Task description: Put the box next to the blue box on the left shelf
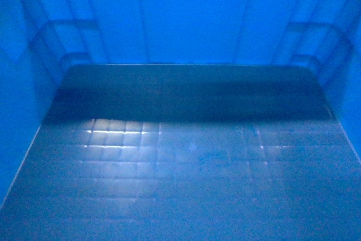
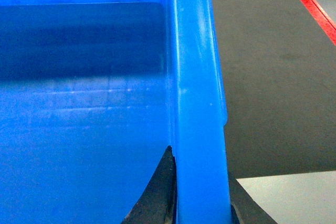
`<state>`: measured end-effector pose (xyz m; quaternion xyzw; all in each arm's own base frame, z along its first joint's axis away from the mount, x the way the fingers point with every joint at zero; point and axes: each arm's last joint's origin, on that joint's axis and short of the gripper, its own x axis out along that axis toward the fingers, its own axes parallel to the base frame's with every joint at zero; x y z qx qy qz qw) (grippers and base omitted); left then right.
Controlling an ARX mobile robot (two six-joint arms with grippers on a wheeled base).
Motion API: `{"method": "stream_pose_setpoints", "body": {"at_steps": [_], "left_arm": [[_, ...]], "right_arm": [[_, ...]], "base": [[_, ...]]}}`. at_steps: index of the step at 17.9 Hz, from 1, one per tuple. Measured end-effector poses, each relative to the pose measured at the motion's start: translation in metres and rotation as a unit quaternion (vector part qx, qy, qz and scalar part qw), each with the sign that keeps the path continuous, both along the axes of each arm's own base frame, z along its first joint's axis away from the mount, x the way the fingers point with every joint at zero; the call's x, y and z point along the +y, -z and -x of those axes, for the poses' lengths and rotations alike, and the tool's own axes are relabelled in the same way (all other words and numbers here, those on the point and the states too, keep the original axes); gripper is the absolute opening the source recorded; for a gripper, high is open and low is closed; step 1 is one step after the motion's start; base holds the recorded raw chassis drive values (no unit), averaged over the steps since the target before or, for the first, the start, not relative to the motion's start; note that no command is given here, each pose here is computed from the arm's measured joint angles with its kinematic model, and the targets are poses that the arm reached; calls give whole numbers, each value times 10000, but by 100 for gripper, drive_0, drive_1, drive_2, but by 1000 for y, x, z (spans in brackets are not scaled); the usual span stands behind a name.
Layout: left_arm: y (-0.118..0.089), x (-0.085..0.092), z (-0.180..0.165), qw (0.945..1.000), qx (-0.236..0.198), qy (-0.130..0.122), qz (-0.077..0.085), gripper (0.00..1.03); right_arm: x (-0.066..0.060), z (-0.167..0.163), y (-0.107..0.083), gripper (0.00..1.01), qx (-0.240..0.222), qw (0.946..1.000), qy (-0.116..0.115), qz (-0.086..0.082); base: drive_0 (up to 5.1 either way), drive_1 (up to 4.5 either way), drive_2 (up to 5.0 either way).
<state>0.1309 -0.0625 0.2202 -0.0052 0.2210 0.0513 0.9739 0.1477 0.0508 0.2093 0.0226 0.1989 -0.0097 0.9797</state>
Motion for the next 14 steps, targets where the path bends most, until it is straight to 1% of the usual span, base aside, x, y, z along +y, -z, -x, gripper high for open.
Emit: {"method": "stream_pose_setpoints", "body": {"at_steps": [14], "left_arm": [[0, 0, 0, 10000, 7, 4, 10, 9]], "right_arm": [[0, 0, 0, 10, 9, 10000, 6, 9]], "base": [[-153, -153, -153]]}}
